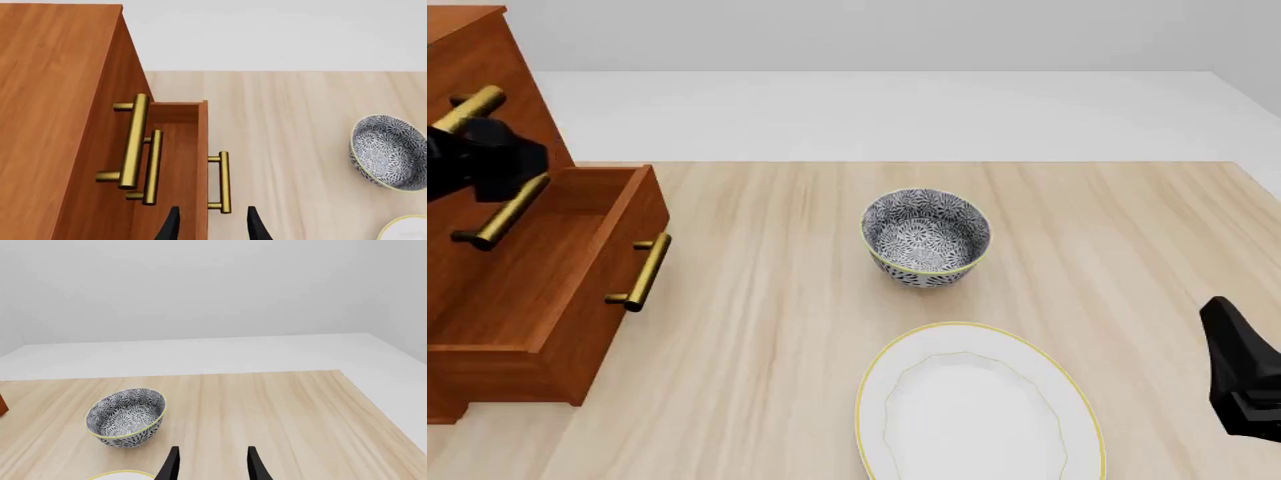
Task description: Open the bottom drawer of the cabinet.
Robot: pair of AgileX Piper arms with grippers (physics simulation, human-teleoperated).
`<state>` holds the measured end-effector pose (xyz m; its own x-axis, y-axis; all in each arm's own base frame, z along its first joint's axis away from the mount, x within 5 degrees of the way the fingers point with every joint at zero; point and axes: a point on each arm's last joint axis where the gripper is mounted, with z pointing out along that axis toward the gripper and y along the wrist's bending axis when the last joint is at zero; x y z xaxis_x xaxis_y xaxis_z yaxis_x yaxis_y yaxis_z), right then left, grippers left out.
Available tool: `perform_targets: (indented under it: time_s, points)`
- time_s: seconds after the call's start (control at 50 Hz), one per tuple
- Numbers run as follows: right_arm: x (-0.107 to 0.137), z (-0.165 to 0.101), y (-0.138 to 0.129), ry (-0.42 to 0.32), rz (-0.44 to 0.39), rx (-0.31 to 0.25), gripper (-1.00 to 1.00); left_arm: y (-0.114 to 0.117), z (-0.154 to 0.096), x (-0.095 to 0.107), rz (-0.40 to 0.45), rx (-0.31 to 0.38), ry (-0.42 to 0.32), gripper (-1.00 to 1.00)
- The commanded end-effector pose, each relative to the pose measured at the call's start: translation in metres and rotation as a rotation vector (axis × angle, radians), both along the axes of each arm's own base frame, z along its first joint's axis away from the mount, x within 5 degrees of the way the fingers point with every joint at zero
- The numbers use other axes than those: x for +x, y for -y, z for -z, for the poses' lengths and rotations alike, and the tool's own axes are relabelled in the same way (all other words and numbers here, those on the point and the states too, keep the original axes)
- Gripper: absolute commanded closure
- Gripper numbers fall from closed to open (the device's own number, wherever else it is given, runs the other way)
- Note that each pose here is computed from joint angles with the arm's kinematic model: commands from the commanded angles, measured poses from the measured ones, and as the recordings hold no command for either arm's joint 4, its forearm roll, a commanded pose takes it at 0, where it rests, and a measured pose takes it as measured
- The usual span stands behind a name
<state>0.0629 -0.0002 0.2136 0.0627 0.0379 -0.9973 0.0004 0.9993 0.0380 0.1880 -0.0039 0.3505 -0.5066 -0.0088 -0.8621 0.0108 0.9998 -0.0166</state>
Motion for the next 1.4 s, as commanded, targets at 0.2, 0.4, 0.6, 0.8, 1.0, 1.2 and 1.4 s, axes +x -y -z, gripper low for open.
perform_targets:
  time_s: [0.2, 0.4, 0.6, 0.8, 1.0, 1.2, 1.4]
  points:
    - [0.0, 0.0, 0.0, 0.0, 0.0, 0.0, -1.0, -0.003, 0.017, 0.016, -0.023, -0.01, -0.033, -1.0]
    - [0.0, 0.0, 0.0, 0.0, 0.0, 0.0, -1.0, -0.003, 0.025, 0.021, -0.03, -0.023, -0.054, -1.0]
    - [0.0, 0.0, 0.0, 0.0, 0.0, 0.0, -1.0, 0.0, 0.03, 0.023, -0.027, -0.04, -0.067, -1.0]
    - [0.0, 0.0, 0.0, 0.0, 0.0, 0.0, -1.0, 0.001, 0.041, 0.026, -0.023, -0.037, -0.088, -1.0]
    - [0.0, 0.0, 0.0, 0.0, 0.0, 0.0, -1.0, -0.002, 0.05, 0.027, -0.037, -0.037, -0.109, -1.0]
    - [0.0, 0.0, 0.0, 0.0, 0.0, 0.0, -1.0, -0.008, 0.054, 0.026, -0.056, -0.027, -0.112, -1.0]
    - [0.0, 0.0, 0.0, 0.0, 0.0, 0.0, -1.0, -0.01, 0.06, 0.028, -0.066, -0.027, -0.119, -1.0]
